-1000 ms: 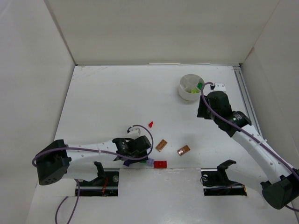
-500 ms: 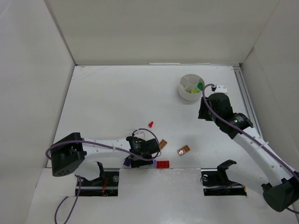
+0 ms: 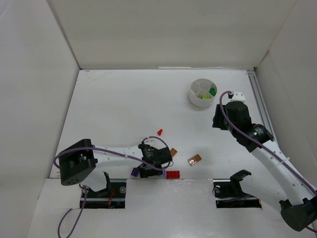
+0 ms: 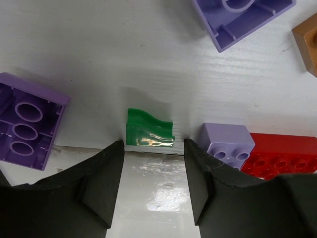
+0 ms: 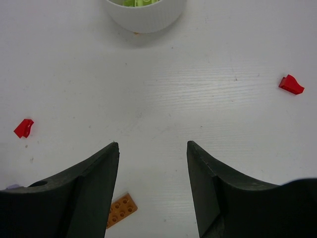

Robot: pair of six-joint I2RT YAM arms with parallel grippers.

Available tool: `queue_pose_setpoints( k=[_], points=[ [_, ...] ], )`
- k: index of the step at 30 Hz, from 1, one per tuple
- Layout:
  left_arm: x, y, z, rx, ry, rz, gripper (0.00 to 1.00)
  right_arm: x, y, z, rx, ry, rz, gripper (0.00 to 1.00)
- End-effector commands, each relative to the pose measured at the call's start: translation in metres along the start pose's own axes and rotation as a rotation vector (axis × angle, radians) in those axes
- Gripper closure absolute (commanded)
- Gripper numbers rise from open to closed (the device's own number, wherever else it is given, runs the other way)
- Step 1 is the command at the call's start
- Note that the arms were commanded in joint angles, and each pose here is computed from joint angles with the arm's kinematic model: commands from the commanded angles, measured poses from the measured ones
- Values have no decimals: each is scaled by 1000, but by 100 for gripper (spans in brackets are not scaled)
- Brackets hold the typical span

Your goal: Sort the legos into containers by color

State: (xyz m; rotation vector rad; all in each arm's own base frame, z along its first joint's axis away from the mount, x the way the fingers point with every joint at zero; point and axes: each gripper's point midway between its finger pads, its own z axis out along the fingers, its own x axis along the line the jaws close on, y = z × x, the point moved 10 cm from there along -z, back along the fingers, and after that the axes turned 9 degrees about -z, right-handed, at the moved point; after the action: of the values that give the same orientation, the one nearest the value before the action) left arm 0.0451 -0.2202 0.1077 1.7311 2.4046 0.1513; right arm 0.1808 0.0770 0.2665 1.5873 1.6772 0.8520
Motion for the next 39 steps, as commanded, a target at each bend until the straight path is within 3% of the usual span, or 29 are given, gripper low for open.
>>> queue_pose_setpoints(
  k=[1,6,13,15,22,32,35,39],
  points=[
    [15,5,35,-129,86,38,54,0,-2,-3,-13,6,0,38],
    [11,5,42,-135,104,86,61,-1,-2,-7,-21,19,3,38],
    [7,8,43,-147,94,112,61,-1,-4,-11,-27,40,17,38],
    [6,11,44,-147,88,111,51,-1,-4,-11,-27,40,17,38],
    [9,17,47,-147,112,65,48,0,-3,-11,-34,50,20,38],
    [5,14,40,-140,78,71,75,2,-2,-8,-32,50,19,38],
    [-3,13,31,-140,63,91,78,3,-1,-8,-37,71,11,38],
    [-27,26,4,-226,-35,84,78,10,-2,-12,-78,177,-50,38]
  ],
)
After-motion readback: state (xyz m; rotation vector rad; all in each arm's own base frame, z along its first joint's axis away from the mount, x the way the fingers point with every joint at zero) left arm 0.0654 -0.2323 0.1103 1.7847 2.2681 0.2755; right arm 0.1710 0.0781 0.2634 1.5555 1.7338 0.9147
